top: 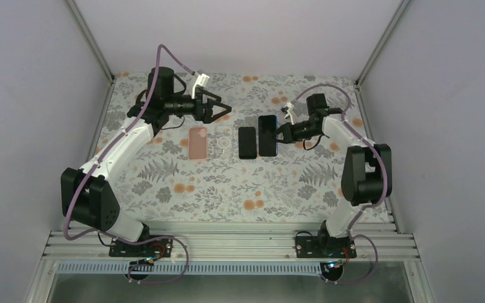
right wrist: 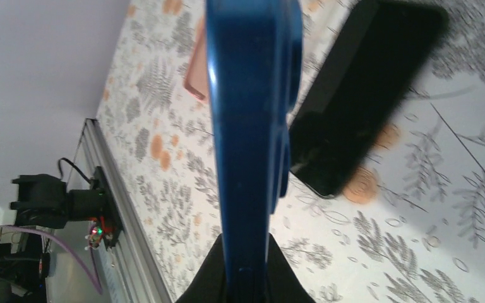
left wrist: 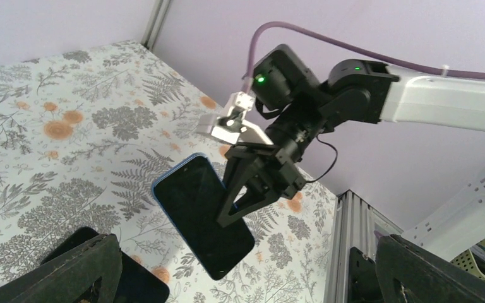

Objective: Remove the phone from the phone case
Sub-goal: Place the phone at the center of the board.

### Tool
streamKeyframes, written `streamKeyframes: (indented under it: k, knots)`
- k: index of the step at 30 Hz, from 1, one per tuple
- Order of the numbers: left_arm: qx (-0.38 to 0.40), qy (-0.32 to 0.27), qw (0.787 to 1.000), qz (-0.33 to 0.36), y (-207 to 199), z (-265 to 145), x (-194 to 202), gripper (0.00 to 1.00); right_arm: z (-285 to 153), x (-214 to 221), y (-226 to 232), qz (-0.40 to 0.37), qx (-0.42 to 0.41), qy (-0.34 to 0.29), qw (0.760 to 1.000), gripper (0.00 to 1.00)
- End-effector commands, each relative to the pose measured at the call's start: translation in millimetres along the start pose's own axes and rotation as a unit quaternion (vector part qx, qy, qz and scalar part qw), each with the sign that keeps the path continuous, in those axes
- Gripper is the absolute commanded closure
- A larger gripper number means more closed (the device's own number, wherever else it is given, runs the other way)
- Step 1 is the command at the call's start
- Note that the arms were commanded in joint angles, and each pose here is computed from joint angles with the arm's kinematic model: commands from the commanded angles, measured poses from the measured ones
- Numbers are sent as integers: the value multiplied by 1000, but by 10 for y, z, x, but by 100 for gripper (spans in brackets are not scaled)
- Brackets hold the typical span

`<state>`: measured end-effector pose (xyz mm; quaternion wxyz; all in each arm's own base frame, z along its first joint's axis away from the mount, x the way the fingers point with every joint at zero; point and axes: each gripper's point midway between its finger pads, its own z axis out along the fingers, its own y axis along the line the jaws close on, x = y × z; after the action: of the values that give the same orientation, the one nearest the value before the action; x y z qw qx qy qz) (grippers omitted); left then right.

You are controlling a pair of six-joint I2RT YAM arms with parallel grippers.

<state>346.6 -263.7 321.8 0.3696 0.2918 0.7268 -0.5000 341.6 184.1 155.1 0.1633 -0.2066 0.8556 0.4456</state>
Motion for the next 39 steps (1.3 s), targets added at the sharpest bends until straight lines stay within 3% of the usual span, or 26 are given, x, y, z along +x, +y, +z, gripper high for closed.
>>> streamKeyframes:
  k: [1, 25, 33, 39]
  knots:
    - [-6, -8, 1000, 12, -23, -57, -24, 0, 45, -6, -216, 9, 7, 18, 1000, 96]
    - [-15, -4, 1000, -7, 126, -28, 45, 0, 307, -9, -1080, 126, -30, 53, 990, 96]
    - [-13, -2, 1000, -11, 146, -13, 63, 0, 343, 52, -1243, 167, -42, 66, 983, 84]
    - [-12, -1, 1000, -12, 163, 4, 61, 0, 363, 97, -1303, 184, -46, 70, 979, 85]
